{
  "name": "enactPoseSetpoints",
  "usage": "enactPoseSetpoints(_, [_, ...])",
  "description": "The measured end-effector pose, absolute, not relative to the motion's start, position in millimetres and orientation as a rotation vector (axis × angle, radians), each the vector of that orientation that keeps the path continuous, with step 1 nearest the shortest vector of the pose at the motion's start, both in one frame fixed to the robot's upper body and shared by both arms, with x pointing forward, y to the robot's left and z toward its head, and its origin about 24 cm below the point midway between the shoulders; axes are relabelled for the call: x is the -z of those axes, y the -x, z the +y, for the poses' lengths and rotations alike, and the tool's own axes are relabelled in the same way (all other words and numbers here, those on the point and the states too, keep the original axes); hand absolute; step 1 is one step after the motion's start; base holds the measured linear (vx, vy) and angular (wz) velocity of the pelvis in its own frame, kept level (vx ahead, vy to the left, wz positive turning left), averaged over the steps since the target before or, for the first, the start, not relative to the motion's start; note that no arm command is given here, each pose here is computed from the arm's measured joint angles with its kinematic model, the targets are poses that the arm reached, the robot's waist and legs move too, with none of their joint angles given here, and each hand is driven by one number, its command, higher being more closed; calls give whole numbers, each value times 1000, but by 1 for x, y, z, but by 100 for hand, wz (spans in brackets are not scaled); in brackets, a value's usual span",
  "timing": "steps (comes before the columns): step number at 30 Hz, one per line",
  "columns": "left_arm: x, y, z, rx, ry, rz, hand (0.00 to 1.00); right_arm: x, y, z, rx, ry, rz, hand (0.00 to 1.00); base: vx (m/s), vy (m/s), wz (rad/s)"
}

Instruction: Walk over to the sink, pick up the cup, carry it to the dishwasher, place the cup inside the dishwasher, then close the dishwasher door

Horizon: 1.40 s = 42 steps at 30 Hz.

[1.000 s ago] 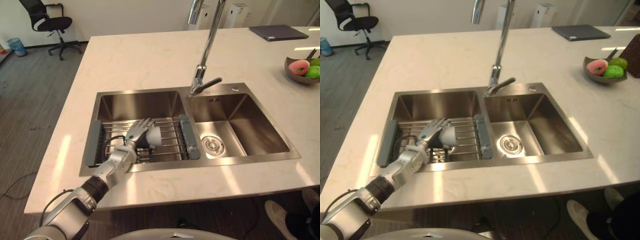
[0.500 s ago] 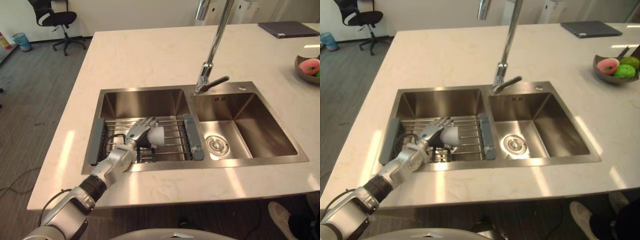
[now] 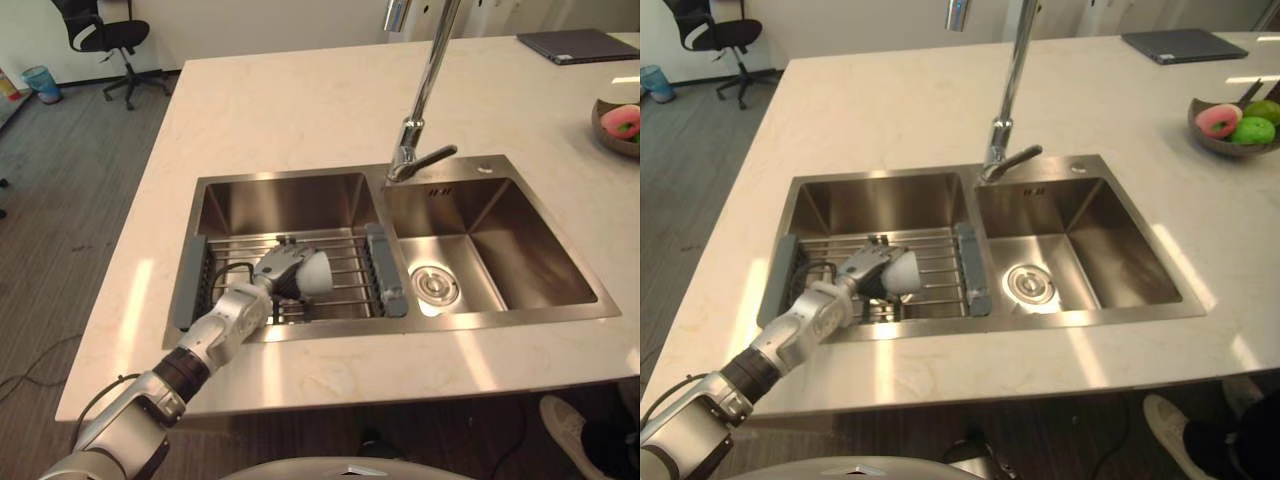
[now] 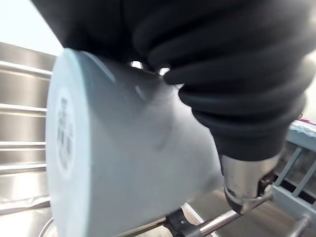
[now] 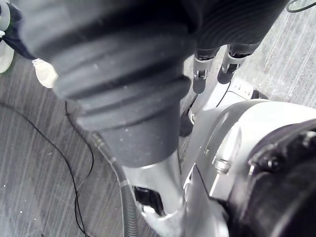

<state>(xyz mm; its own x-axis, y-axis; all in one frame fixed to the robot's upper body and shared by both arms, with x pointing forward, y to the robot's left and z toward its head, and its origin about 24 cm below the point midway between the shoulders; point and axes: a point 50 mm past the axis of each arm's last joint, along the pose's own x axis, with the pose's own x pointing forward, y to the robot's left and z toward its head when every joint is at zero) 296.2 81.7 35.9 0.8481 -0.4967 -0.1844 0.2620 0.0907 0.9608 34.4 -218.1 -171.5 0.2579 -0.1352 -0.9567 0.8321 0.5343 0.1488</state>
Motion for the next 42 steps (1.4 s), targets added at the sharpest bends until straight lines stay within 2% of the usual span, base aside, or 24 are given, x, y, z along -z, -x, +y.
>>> enactPoseSetpoints(11, [-41, -292, 78, 495, -1470, -343, 100, 171, -36, -221, 732, -731, 1119, 0, -18, -8, 0])
enactPoseSetpoints(16, [-42, -290, 80, 431, -1417, -369, 100, 171, -36, -221, 732, -727, 1114, 0, 0, 0, 0])
enactPoseSetpoints(18, [-42, -290, 88, 358, -1315, -360, 100, 171, -37, -221, 731, -727, 1114, 0, 0, 0, 0])
enactPoseSetpoints(20, [-45, -291, 105, 195, -1145, -329, 100, 170, -38, -221, 740, -745, 1105, 0, 0, 0, 0])
enactPoseSetpoints(22, [-46, -286, 124, 47, -944, -288, 100, 170, -39, -221, 750, -764, 1097, 0, 0, 0, 0])
enactPoseSetpoints(24, [-64, -278, 159, -168, -616, -281, 100, 170, -35, -220, 764, -785, 1108, 0, 0, 0, 0])
enactPoseSetpoints(26, [-85, -275, 175, -225, -412, -339, 100, 170, -30, -222, 774, -779, 1114, 0, 5, -10, 4])
enactPoseSetpoints(27, [-105, -273, 180, -222, -264, -412, 100, 169, -28, -223, 787, -784, 1111, 0, 4, -3, 8])
enactPoseSetpoints(32, [-170, -252, 174, -102, 144, -709, 100, 169, -27, -220, 814, -805, 1099, 0, -10, 3, 7])
enactPoseSetpoints(38, [-187, -241, 175, -42, 350, -784, 100, 170, -13, -215, 899, -864, 1081, 0, -62, 11, 9])
enactPoseSetpoints(42, [-205, -228, 180, -27, 388, -870, 100, 171, -2, -211, 947, -887, 1081, 0, -39, 19, 15])
